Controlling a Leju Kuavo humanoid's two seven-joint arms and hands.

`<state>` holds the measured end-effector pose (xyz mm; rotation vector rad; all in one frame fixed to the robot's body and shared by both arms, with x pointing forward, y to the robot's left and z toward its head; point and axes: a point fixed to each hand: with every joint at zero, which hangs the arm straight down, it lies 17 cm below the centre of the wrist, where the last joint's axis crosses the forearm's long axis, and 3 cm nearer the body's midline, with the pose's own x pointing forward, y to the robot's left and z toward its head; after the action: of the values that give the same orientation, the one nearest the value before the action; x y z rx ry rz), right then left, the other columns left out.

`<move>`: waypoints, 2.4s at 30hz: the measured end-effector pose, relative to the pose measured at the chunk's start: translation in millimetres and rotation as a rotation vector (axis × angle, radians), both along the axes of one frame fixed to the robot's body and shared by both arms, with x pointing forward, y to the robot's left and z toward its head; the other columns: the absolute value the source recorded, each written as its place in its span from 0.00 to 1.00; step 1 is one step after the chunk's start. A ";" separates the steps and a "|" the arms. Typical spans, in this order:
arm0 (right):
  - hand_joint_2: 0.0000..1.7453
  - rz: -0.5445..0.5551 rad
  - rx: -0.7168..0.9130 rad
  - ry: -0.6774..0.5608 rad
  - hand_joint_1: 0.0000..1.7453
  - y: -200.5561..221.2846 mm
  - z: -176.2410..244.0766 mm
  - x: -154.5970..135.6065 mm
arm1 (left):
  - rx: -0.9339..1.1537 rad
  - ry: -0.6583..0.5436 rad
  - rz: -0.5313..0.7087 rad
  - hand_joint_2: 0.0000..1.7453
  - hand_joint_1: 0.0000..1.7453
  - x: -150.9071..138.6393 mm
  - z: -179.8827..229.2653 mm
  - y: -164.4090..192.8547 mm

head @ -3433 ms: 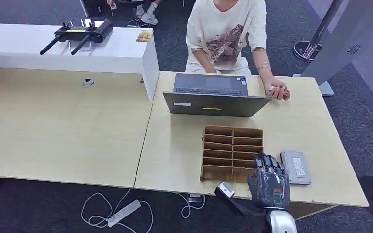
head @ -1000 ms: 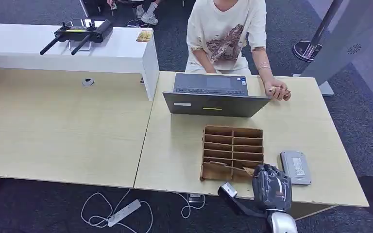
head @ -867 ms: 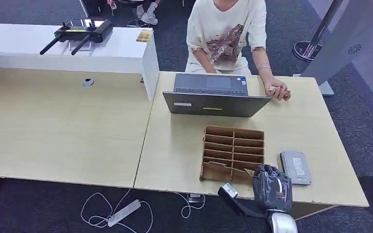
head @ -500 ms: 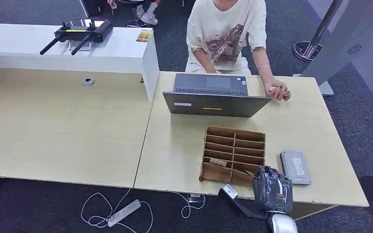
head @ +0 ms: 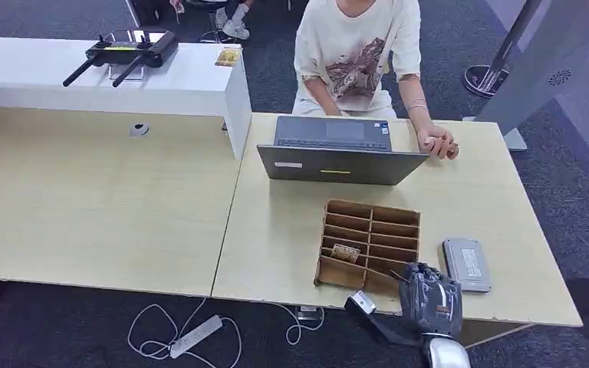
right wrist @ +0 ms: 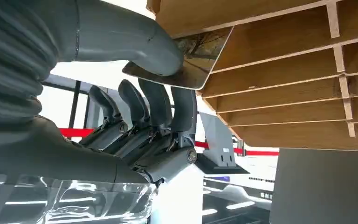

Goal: Pass the card to the sensor for recognition and then transmit it.

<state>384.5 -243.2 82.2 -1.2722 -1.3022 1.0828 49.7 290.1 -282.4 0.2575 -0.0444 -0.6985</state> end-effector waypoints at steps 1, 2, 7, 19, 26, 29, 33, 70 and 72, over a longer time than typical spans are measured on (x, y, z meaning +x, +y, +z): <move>1.00 0.000 0.000 -0.001 0.96 0.0 0.1 0.0 | 0.000 0.000 0.000 0.00 0.00 0.0 0.0 0.0; 1.00 -0.001 0.001 -0.002 0.99 -0.1 0.5 0.0 | -0.001 -0.001 0.000 0.00 0.00 0.1 0.0 -0.1; 1.00 -0.007 0.005 -0.015 1.00 -1.2 2.7 -0.3 | -0.001 -0.001 0.000 0.00 0.00 0.1 0.0 -0.1; 1.00 0.043 -0.001 -0.034 1.00 8.6 5.5 -0.1 | -0.001 -0.003 -0.001 0.00 0.00 0.5 0.0 -0.2; 1.00 0.105 -0.004 -0.049 1.00 25.9 7.7 0.2 | -0.002 -0.003 -0.004 0.00 0.00 0.9 0.0 -0.3; 1.00 0.119 -0.007 -0.053 1.00 30.7 8.7 1.2 | -0.002 -0.003 -0.004 0.00 0.00 1.1 0.0 -0.4; 1.00 0.123 -0.008 -0.056 1.00 33.3 9.5 1.3 | -0.004 -0.002 -0.005 0.00 0.00 1.0 0.0 -0.5; 1.00 0.172 -0.005 -0.200 1.00 42.3 45.1 -2.2 | 0.003 0.004 0.021 0.00 0.00 -0.2 0.1 2.9; 1.00 0.192 -0.005 -0.203 1.00 46.9 46.4 -2.8 | 0.002 0.004 0.025 0.00 0.00 -0.2 0.1 2.8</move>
<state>381.7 -196.3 128.5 -1.3071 -1.6023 1.1109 49.5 292.9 -282.3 0.2585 -0.0367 -0.6745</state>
